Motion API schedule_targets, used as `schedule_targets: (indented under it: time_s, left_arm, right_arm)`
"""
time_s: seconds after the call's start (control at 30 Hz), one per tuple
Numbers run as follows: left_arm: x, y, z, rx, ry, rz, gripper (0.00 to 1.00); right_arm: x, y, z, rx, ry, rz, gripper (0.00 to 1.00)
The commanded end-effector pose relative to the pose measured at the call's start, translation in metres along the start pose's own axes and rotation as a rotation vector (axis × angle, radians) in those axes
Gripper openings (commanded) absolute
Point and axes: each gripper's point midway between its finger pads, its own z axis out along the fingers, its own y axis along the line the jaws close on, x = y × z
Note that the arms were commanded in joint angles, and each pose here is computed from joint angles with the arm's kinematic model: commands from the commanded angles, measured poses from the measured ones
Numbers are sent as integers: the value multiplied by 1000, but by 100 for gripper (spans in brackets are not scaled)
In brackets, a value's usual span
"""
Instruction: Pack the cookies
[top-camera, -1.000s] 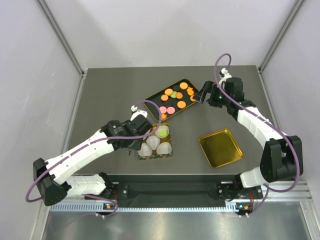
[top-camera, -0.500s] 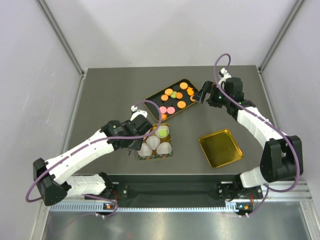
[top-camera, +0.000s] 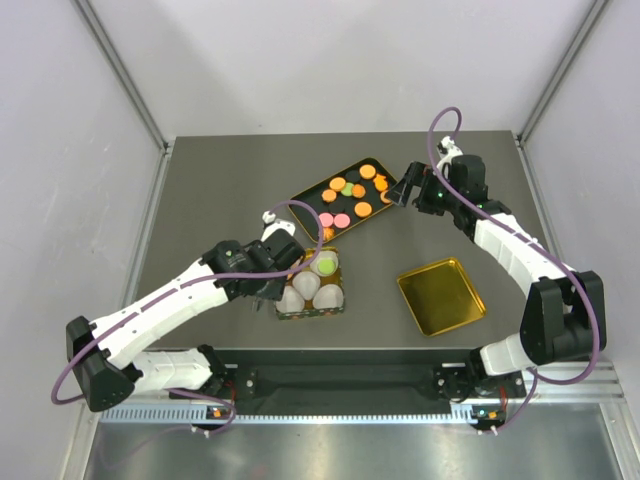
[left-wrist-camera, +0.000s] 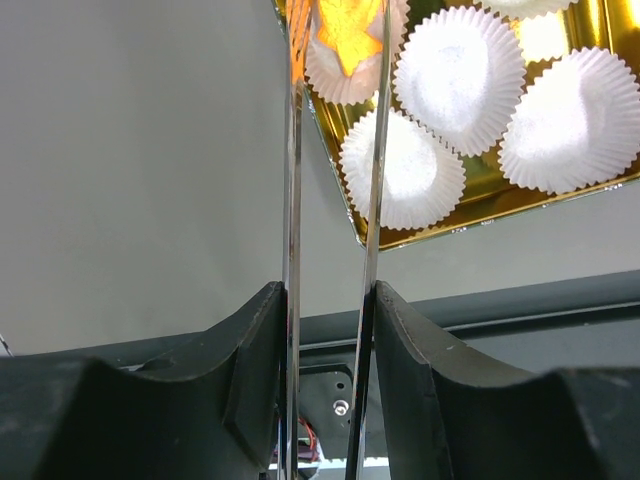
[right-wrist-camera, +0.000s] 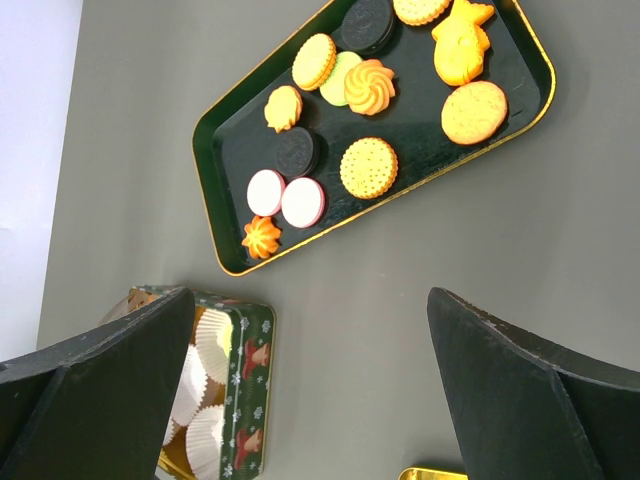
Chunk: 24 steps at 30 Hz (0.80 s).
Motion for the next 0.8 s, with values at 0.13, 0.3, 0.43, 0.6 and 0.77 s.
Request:
schedule_targets:
  time_s: [0.13, 0.3, 0.43, 0.6, 0.77]
  left_arm:
    - [-40, -17, -41, 155, -136, -23, 44]
    - [-80, -29, -63, 214, -250, -32, 45]
    - [-117, -48, -45, 170, -287, 7, 47]
    - [-169, -66, -15, 135, -318, 19, 51]
    - [-201, -67, 26, 106, -286, 9, 51]
  right_arm:
    - [-22, 19, 0, -38, -53, -51, 100]
    - [-23, 18, 0, -37, -54, -51, 100]
    - [-23, 18, -1, -38, -55, -53, 100]
    - [-25, 20, -4, -38, -65, -60, 100]
    - [-25, 22, -5, -43, -62, -59, 100]
